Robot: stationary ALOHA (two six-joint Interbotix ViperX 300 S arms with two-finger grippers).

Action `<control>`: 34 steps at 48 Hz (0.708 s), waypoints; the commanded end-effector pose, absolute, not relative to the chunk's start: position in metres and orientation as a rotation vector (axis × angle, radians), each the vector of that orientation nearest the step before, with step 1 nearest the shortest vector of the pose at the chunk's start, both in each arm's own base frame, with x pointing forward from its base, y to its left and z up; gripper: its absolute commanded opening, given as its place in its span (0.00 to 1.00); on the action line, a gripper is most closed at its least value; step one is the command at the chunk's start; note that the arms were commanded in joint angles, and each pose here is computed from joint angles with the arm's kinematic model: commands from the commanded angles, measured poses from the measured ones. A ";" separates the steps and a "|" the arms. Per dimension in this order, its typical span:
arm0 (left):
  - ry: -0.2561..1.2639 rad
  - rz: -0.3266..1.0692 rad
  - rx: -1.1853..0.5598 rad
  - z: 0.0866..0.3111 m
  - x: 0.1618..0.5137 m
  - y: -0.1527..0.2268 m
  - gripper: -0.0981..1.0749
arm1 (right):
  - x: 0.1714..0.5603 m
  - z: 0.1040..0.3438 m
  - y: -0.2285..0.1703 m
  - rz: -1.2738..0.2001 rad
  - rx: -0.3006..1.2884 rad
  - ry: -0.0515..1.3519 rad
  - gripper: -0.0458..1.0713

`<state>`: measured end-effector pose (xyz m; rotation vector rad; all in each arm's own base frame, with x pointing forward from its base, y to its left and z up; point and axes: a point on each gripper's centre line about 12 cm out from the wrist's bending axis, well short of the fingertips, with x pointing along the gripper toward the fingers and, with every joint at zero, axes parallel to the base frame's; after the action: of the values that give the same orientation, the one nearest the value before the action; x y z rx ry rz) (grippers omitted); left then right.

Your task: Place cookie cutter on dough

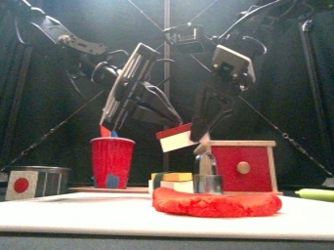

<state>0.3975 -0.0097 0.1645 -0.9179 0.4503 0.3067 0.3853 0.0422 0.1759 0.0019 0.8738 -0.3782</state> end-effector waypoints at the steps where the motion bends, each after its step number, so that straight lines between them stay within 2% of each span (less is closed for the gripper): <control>1: 0.435 0.297 -0.919 0.171 0.401 -0.009 0.44 | 0.397 0.206 0.044 -0.366 0.032 0.790 0.67; 18: 0.367 0.253 -0.871 0.194 0.396 -0.007 0.44 | 0.393 0.198 0.045 -0.369 0.045 0.818 0.67; 34: 0.264 0.261 -0.837 0.205 0.367 0.008 0.44 | 0.376 0.181 0.046 -0.382 0.094 0.881 0.67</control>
<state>0.3729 0.0032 0.1913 -0.8544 0.3326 0.2747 0.3796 0.0447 0.1689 0.0520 0.9052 -0.3857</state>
